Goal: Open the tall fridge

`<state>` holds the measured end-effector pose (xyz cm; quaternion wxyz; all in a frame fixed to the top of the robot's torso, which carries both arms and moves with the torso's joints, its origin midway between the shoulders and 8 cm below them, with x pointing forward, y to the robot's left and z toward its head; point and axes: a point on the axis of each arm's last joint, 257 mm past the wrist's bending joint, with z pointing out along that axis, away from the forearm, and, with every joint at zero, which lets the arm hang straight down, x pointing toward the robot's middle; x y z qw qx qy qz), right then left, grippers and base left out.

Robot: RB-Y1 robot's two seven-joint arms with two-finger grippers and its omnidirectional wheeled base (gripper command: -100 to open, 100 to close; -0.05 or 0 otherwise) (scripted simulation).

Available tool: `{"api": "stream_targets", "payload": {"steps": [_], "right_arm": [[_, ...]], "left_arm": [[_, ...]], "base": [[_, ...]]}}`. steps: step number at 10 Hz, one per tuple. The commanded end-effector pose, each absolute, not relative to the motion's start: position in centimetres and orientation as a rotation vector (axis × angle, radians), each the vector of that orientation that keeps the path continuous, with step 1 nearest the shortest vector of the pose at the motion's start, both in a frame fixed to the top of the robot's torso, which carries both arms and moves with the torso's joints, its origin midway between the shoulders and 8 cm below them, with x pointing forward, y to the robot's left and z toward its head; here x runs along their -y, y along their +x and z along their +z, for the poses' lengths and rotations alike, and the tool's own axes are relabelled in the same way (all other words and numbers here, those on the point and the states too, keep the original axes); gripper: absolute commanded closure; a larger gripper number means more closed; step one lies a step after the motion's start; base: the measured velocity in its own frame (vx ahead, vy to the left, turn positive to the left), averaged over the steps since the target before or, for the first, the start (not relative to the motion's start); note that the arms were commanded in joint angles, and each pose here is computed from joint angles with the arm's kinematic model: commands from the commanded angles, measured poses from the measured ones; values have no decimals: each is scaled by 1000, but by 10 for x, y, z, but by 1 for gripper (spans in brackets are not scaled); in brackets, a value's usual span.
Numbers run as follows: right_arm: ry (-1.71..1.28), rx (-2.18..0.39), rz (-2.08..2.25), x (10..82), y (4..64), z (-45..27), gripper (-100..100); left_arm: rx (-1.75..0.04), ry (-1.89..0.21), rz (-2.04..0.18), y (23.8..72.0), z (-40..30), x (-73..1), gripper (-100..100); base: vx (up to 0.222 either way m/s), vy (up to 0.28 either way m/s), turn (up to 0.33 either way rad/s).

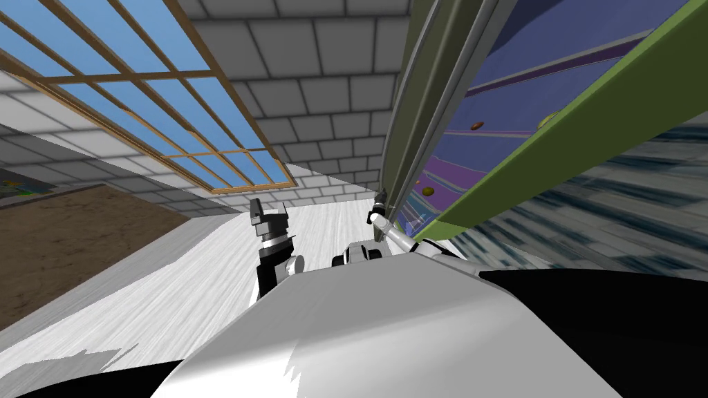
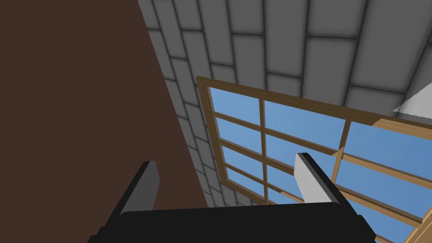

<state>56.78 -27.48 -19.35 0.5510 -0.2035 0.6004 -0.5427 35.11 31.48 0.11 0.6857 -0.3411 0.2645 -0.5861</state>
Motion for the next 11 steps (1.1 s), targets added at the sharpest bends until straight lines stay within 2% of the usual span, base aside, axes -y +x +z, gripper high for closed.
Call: {"api": "stream_targets", "payload": {"steps": [1,11], "right_arm": [[-453,-1431,-1312,282,565,-191,100],[-301,-1501,-1494,336,545,-185,100]], "left_arm": [[-592,-764,-1313,351,1,-315,0],[-592,-764,-1313,351,1,-315,0]], "base": [[113,153,11],[205,266,-27]]}}
